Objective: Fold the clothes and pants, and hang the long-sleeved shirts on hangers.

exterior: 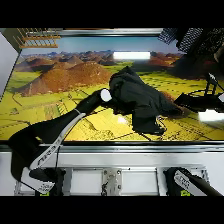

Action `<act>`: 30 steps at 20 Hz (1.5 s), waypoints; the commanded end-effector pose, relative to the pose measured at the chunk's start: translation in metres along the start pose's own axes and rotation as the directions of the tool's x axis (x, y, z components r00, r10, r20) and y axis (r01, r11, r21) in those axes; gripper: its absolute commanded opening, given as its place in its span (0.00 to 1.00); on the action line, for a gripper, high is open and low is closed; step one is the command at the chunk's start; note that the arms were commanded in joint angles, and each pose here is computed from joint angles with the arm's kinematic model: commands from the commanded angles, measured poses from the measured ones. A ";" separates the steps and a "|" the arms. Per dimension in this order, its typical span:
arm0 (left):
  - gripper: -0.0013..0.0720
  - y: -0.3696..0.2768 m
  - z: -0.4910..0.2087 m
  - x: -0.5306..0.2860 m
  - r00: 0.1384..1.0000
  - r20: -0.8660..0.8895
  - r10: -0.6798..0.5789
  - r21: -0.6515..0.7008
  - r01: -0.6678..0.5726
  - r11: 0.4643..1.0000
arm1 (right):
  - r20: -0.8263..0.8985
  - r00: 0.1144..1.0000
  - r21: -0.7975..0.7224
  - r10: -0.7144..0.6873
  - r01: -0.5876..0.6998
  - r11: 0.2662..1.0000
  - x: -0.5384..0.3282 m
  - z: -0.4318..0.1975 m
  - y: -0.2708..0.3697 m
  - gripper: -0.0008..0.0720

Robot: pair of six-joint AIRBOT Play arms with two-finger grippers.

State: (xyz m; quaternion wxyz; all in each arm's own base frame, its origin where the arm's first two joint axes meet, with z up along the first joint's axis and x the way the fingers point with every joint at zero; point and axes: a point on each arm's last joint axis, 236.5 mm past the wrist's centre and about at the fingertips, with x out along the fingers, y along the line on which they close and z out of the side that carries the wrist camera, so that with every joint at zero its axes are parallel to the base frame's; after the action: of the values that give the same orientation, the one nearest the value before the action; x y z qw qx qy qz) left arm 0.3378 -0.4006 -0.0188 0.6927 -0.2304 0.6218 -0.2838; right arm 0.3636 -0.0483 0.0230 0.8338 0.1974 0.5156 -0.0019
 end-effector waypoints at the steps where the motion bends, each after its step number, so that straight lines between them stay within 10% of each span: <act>1: 0.03 0.035 0.015 -0.067 0.988 0.113 0.106 0.081 -0.116 0.990 | -0.040 0.998 -0.026 -0.039 0.038 0.999 -0.003 -0.012 -0.009 0.88; 12: 0.03 0.131 -0.053 -0.089 0.974 0.006 0.227 -0.012 -0.227 0.974 | -0.314 0.914 0.199 0.256 -0.200 0.959 0.085 -0.107 0.036 0.93; 30: 0.03 0.133 -0.049 -0.087 0.974 0.029 0.227 -0.017 -0.226 0.974 | -0.557 0.775 0.039 0.299 -0.335 0.941 0.116 -0.205 0.155 0.91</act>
State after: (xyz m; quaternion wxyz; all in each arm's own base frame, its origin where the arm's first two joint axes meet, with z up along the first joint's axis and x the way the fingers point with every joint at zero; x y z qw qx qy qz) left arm 0.2972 -0.2421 -0.0507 0.7279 -0.1656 0.6359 -0.1958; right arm 0.2723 0.1806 -0.1050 0.6377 0.2495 0.6967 0.2137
